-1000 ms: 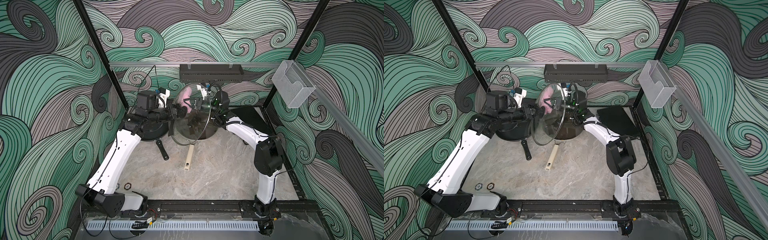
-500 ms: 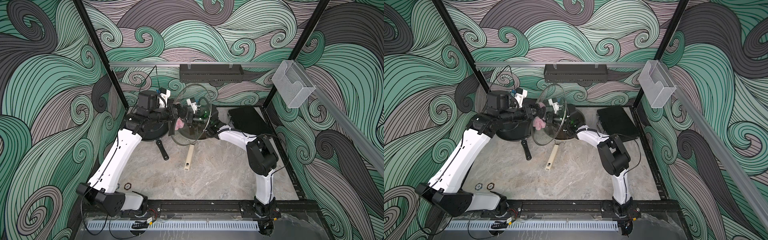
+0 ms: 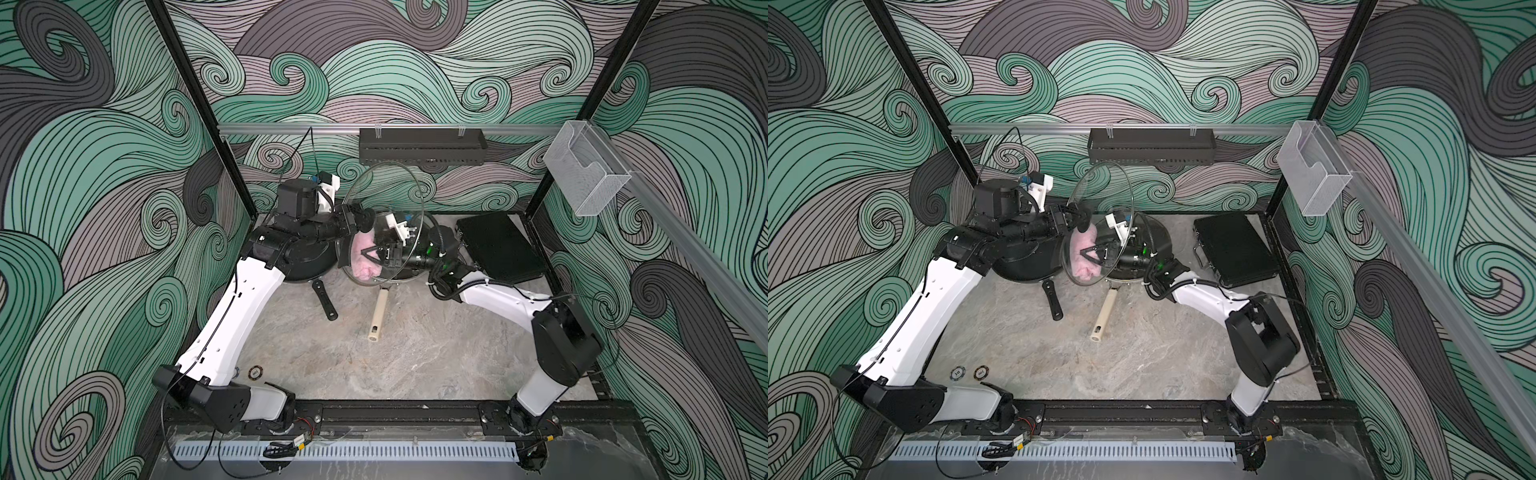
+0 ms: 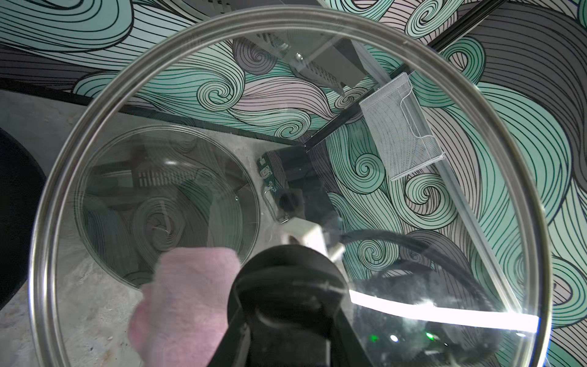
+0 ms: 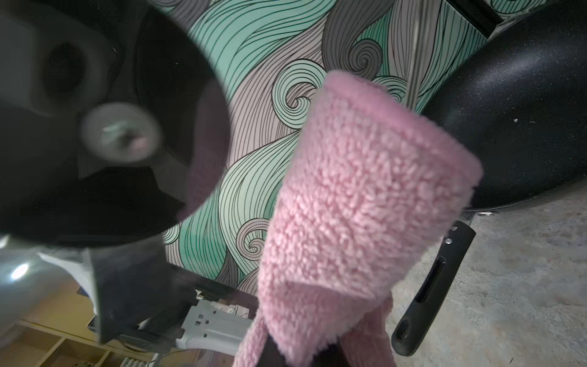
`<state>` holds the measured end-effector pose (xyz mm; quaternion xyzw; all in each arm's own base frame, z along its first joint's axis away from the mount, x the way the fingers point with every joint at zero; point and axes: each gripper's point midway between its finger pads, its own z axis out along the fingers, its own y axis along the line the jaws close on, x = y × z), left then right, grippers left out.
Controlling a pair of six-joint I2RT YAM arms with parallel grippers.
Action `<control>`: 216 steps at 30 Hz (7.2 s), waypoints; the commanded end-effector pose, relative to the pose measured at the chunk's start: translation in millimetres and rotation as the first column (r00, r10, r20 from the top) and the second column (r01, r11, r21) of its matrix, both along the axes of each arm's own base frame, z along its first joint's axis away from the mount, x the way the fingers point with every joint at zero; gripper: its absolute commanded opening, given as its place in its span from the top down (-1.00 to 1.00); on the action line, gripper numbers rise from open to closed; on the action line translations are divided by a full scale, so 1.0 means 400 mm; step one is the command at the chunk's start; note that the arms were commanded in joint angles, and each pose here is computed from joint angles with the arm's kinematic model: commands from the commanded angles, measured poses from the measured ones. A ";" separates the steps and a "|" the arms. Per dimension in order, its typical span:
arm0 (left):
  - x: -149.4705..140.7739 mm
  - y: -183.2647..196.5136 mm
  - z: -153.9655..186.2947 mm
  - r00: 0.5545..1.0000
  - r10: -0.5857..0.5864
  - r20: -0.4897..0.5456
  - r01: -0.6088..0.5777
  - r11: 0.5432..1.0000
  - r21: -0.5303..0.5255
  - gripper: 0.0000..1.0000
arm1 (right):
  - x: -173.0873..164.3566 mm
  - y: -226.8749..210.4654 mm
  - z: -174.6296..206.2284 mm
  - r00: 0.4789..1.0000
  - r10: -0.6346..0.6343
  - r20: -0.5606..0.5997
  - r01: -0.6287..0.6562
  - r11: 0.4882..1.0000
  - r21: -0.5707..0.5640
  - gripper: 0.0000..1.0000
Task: Wipe the pot lid with a cloth
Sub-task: Wipe the pot lid.
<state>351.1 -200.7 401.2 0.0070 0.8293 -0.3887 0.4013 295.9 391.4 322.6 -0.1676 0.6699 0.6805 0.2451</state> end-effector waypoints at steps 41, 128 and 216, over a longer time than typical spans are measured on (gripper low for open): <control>-0.030 -0.021 0.178 0.970 -0.057 0.235 0.077 0.994 -0.076 1.00 | 0.134 0.049 0.128 0.996 0.039 0.086 -0.046 0.995 0.086 1.00; 0.007 0.030 -0.015 0.991 0.016 0.132 -0.041 0.980 0.195 1.00 | -0.043 -0.424 0.097 0.922 -0.353 0.159 0.387 0.836 -0.388 1.00; -0.028 -0.135 0.024 0.971 0.016 0.240 -0.136 0.860 0.493 1.00 | -0.203 -0.200 -0.141 0.963 -0.266 -0.038 0.188 0.771 -0.608 1.00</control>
